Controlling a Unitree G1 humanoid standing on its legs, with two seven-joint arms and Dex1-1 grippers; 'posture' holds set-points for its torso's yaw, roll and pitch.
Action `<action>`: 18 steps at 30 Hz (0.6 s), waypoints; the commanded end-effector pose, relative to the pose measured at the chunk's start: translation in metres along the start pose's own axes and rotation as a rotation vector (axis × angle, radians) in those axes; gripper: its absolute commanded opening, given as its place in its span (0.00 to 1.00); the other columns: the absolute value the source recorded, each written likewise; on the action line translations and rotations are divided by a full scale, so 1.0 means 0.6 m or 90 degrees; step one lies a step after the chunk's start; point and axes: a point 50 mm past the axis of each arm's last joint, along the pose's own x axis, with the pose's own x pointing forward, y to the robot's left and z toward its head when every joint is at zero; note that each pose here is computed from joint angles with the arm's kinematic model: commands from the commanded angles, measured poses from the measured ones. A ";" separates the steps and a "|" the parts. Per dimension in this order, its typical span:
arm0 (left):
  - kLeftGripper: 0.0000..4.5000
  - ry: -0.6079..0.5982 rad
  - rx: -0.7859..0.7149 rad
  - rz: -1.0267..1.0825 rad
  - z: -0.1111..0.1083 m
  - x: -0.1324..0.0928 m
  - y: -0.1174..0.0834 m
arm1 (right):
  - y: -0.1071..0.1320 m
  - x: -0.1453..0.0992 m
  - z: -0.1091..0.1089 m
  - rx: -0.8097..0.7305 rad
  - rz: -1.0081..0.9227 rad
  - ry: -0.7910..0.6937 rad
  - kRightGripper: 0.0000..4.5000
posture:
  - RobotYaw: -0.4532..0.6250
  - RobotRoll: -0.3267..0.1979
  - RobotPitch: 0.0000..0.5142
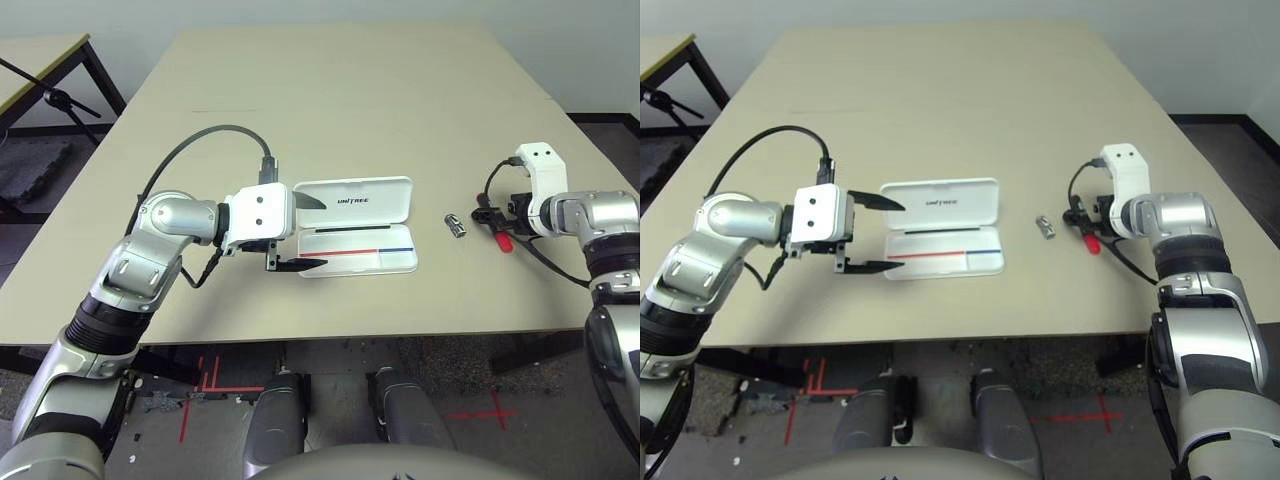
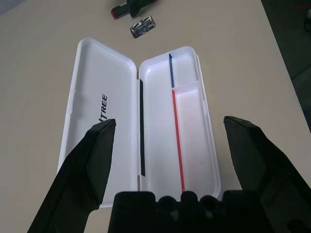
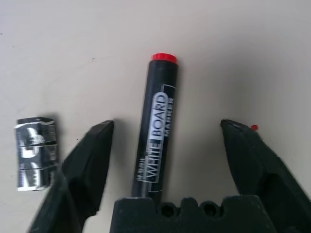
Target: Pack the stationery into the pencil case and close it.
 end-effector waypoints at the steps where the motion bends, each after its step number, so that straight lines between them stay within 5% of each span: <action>1: 1.00 0.009 0.006 -0.005 0.002 0.001 -0.004 | -0.008 0.002 -0.014 0.007 -0.004 0.028 0.71 | 0.41 0.62 0.15; 8: 1.00 0.011 0.006 -0.011 -0.001 0.003 -0.003 | -0.030 -0.016 -0.012 -0.003 -0.025 0.020 0.14 | 0.40 0.62 0.16; 18: 1.00 0.027 0.002 -0.014 -0.010 0.000 -0.005 | -0.042 -0.073 0.032 -0.243 0.035 -0.071 0.11 | 0.40 0.62 0.17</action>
